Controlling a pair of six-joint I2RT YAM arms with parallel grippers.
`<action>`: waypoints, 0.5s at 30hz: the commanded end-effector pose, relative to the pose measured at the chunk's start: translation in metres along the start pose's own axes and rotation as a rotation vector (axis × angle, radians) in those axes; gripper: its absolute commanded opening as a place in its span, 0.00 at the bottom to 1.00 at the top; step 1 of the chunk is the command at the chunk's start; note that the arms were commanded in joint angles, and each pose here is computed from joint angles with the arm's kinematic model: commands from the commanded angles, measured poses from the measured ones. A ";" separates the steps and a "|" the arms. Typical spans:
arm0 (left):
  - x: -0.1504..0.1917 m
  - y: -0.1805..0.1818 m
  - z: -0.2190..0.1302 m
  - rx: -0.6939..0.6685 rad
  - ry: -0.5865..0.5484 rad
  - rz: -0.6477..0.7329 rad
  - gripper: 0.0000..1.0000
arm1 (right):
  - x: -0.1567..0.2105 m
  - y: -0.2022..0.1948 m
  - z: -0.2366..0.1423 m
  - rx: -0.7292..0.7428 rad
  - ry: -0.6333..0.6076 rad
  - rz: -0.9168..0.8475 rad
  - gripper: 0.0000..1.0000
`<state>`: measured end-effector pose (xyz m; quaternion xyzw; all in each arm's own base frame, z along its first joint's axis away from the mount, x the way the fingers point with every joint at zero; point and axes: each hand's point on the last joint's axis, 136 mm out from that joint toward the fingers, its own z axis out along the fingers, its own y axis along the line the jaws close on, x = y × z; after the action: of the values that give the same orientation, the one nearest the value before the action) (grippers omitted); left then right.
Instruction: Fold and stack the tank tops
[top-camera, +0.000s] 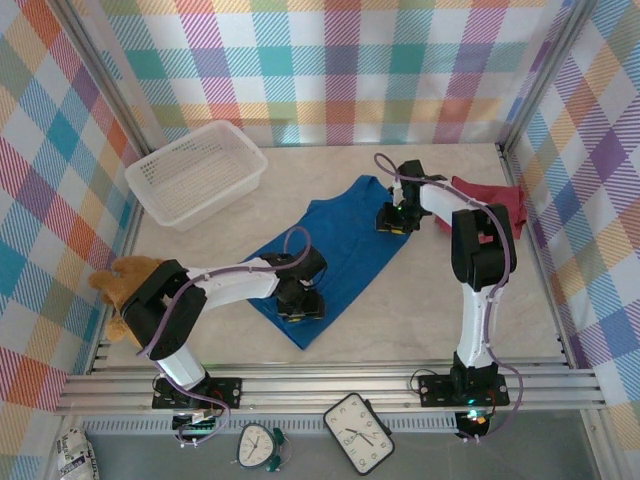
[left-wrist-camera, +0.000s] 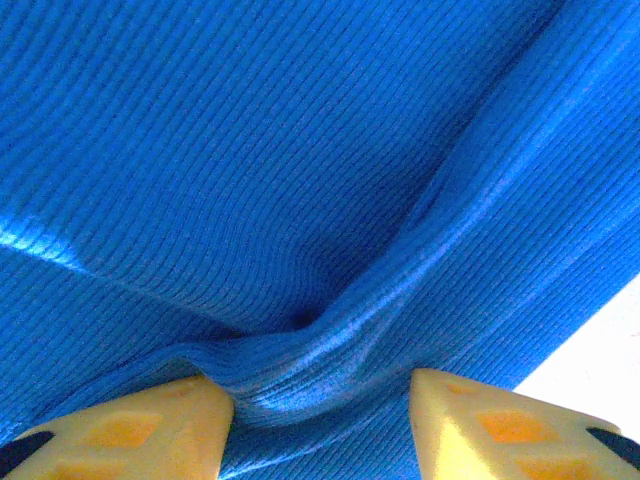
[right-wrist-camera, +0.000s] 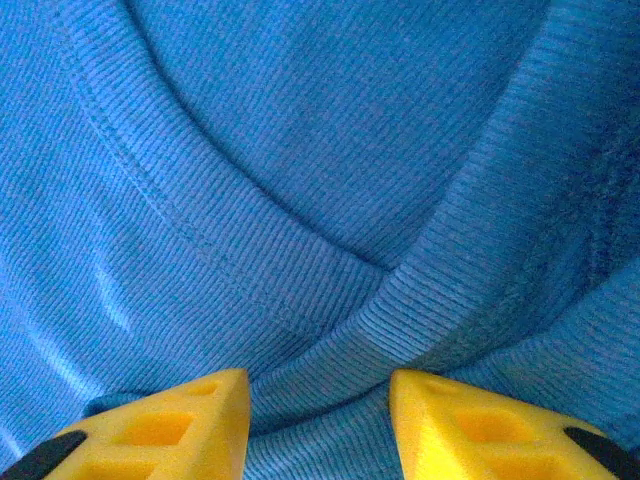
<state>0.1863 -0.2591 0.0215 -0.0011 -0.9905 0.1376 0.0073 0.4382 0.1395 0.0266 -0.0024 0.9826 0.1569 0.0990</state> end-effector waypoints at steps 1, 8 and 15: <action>0.017 0.009 0.011 -0.056 0.058 -0.036 0.51 | 0.035 -0.032 0.007 0.081 0.103 0.023 0.43; 0.036 0.032 0.004 -0.118 0.090 -0.024 0.52 | 0.091 -0.036 -0.004 0.061 0.145 0.093 0.42; 0.048 0.048 -0.013 -0.157 0.096 -0.001 0.52 | 0.131 -0.043 -0.026 0.088 0.151 0.113 0.45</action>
<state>0.1613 -0.2383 0.0223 -0.0006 -0.9931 0.1144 0.0273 0.3429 0.1082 0.0235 0.0254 0.9865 0.1474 0.0668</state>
